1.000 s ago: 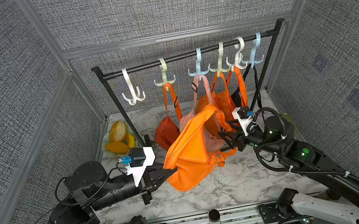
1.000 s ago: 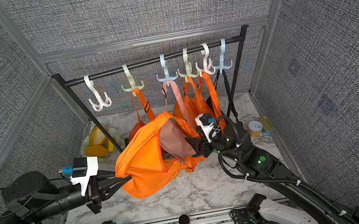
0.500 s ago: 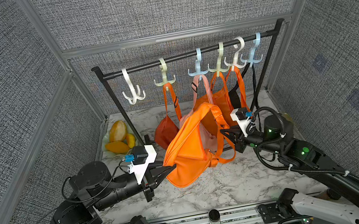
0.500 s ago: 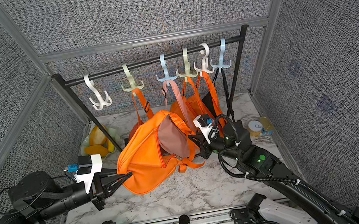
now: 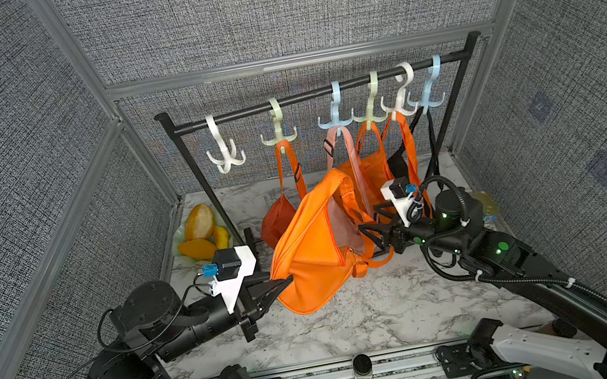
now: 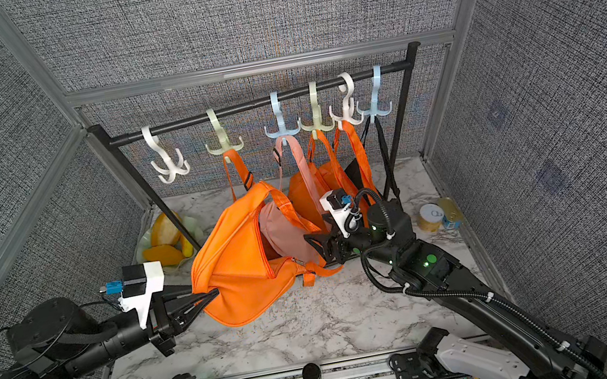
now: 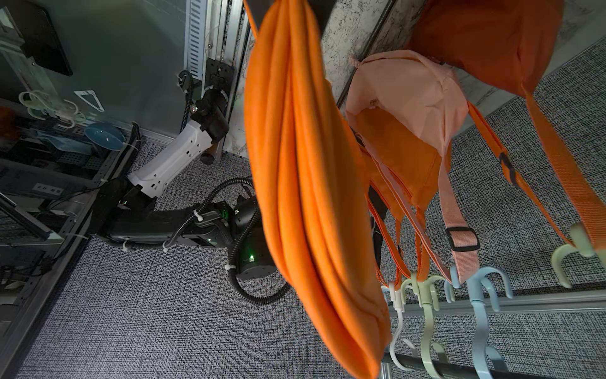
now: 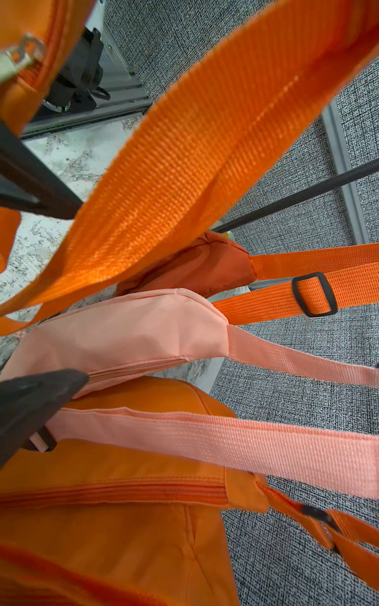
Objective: Hang the bag on a hook
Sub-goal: Hang the bag on the hook.
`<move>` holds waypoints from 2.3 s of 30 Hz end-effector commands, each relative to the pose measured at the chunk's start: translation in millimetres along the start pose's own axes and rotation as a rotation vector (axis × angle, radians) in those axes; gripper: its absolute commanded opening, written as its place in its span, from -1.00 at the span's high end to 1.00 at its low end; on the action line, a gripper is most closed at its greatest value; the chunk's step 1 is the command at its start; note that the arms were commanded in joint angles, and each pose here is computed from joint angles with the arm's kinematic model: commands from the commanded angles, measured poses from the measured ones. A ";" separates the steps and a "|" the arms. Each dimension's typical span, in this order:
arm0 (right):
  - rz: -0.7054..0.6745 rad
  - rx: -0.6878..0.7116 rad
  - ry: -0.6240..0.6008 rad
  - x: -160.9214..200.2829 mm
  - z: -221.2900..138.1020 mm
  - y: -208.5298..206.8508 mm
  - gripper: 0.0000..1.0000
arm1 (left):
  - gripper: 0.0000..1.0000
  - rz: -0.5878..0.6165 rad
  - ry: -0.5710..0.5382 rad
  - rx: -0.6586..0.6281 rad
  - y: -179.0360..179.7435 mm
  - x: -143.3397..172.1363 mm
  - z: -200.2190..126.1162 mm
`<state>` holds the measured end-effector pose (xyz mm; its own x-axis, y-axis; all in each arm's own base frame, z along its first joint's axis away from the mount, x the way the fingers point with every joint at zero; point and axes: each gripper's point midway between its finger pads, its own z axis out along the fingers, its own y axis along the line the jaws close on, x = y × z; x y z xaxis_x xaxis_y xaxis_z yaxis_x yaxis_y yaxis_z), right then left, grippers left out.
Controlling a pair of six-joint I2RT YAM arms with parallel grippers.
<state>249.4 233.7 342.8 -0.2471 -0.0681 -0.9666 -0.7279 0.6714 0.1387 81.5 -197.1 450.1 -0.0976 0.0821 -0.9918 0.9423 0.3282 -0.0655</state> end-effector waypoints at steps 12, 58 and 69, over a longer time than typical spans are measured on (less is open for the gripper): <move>-0.065 0.131 -0.066 -2.5 -9.0 19.2 -0.54 | 1.00 0.015 -0.055 -0.015 2.5 -15.0 0.3; -0.223 0.233 -0.134 -48.4 37.3 11.9 1.00 | 1.00 -0.057 -0.067 -0.358 64.5 16.3 -1.5; -0.334 0.251 -0.144 -119.9 51.0 12.5 1.00 | 1.00 -0.132 -0.247 -0.597 95.3 26.4 -48.7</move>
<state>301.0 282.8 444.1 0.0587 -0.1708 -0.9836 -0.5599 0.8100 -0.1741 150.3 -136.8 394.1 -0.1390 -0.0663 -0.9881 0.6329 0.7614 -0.1401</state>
